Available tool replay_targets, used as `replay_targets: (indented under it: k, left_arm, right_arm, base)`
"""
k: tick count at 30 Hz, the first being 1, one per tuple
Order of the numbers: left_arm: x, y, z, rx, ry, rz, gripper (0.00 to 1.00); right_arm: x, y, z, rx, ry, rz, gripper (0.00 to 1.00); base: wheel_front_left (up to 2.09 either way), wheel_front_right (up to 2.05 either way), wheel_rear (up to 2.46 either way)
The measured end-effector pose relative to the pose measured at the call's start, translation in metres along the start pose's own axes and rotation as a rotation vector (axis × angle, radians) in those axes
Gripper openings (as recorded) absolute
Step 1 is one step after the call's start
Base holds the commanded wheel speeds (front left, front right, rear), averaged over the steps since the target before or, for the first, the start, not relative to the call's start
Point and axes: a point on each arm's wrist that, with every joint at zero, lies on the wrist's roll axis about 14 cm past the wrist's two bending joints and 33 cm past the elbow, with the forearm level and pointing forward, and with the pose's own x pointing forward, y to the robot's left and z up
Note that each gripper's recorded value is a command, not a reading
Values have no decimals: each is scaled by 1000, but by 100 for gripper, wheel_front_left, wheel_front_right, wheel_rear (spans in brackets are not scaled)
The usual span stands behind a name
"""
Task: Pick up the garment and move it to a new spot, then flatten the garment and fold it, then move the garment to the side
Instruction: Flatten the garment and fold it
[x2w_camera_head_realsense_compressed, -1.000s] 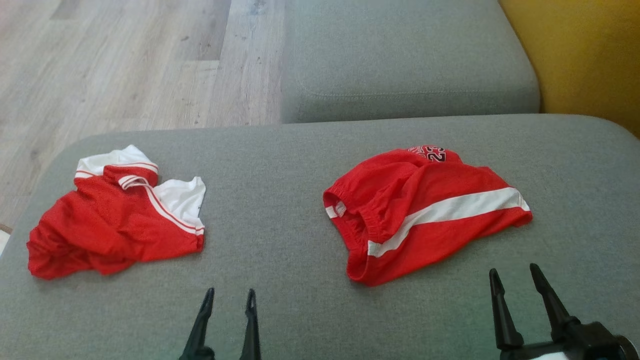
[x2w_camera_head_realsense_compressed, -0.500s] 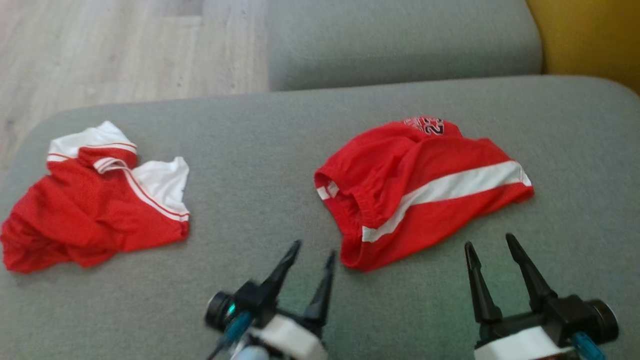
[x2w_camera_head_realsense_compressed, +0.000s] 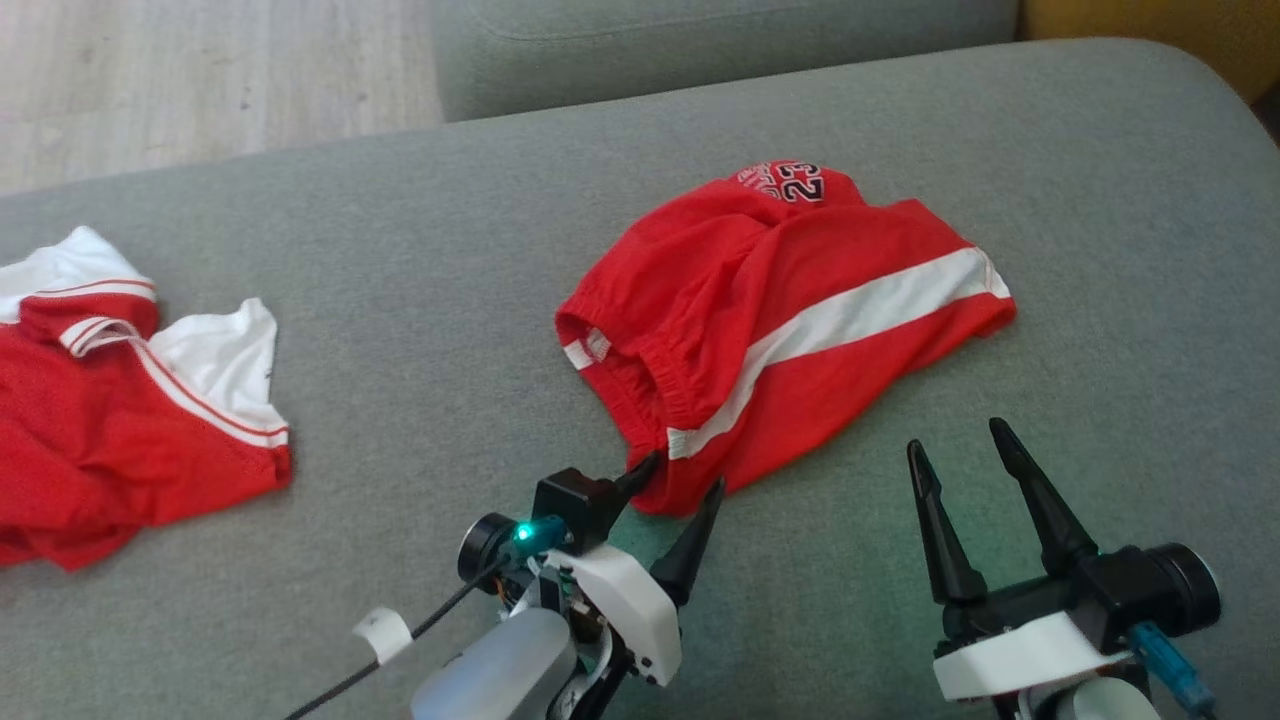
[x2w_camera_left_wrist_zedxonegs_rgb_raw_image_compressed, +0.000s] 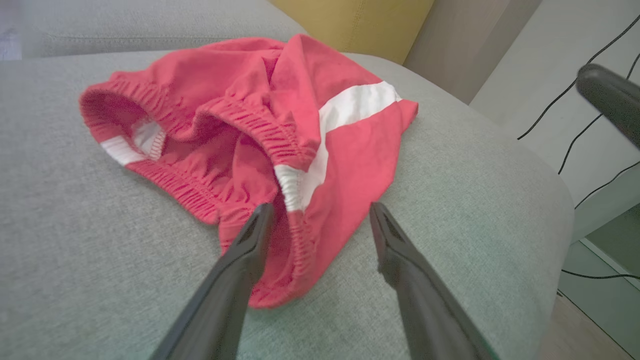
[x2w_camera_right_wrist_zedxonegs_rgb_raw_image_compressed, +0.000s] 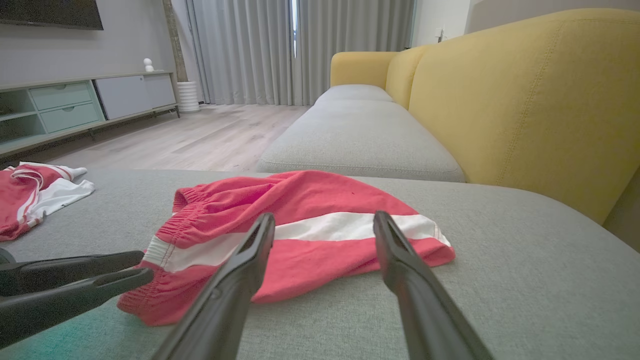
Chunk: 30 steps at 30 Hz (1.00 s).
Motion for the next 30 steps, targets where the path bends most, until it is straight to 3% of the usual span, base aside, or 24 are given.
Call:
replay_targets:
  k: [8,9,10,11,16,21,30]
  left_arm:
    - [16,2,0,-13,25,-21,99]
    - [17,1,1,-5,20,-27,64]
    - [19,0,2,1,16,-33,18]
    - [19,0,2,1,16,-33,0]
    - [22,-10,-1,18,30,-82,0]
    - [32,-25,25,63,-35,-146,0]
    - [63,-85,148,267,-242,-364,0]
  right_arm:
    - [-3,-7,-2,6,8,-26,100]
    - [-4,-7,-2,7,9,-30,100]
    - [-5,-8,-3,7,11,-34,100]
    - [-5,-8,-3,7,11,-34,100]
    - [-10,-11,-3,14,11,-49,100]
    - [-16,-16,0,16,3,-74,100]
    - [-33,-38,11,29,-34,-170,100]
  base:
    - [0,0,0]
    - [0,0,0]
    - [0,0,0]
    - [0,0,0]
    - [0,0,0]
    - [0,0,0]
    - [0,0,0]
